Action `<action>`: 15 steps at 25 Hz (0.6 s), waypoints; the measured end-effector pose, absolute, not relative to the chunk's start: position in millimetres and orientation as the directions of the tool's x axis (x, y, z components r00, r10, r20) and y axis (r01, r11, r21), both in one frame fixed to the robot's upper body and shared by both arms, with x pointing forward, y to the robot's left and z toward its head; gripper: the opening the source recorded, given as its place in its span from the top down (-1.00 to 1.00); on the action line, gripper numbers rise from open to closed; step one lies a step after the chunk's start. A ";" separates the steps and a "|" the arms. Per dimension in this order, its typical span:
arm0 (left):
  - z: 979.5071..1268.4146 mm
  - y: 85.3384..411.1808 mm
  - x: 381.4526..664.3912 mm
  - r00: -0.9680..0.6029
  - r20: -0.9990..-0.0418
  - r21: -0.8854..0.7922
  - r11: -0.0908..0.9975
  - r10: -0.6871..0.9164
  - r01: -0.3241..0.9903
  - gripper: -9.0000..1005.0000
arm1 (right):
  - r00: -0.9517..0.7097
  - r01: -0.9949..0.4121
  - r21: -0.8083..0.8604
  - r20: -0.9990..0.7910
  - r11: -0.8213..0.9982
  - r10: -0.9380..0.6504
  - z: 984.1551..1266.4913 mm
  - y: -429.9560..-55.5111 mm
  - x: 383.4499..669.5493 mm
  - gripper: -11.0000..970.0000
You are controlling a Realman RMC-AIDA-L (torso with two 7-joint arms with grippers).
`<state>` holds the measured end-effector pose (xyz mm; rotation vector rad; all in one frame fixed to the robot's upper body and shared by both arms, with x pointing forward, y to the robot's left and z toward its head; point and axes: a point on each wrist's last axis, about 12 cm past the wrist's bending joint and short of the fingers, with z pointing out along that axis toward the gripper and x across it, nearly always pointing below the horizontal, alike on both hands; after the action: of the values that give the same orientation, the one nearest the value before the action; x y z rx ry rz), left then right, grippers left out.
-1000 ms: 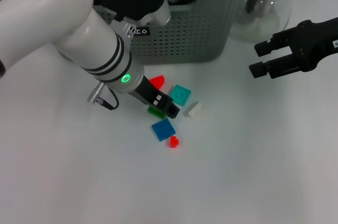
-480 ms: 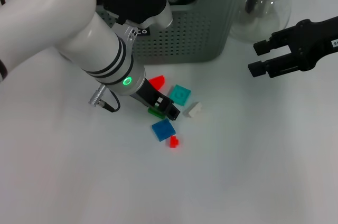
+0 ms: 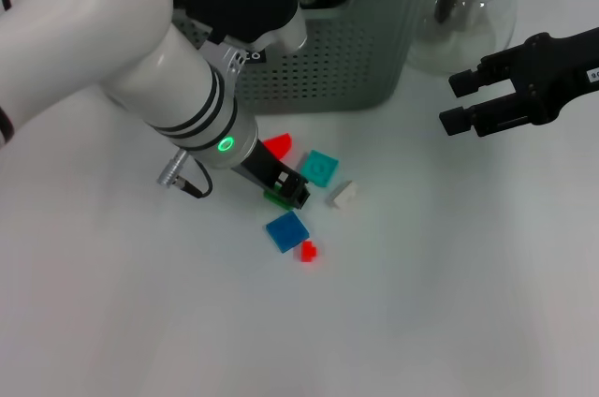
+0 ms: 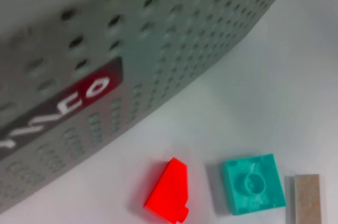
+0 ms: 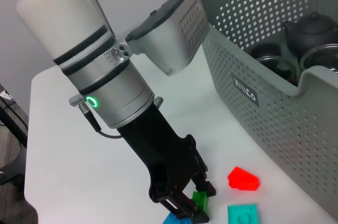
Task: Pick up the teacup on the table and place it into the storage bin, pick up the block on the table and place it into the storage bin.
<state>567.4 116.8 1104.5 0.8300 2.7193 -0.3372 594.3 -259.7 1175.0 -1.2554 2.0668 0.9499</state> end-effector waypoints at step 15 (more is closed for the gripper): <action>1215.9 153.1 555.8 -0.691 -0.553 -0.279 0.678 0.465 0.680 0.17 | -0.433 -0.896 0.293 -0.736 0.332 -0.520 1175.7 -263.3 594.7 -0.42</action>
<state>555.8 153.1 1215.9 0.8899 2.4493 -0.6592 594.7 -263.3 1175.7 -1.2386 2.0780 0.9446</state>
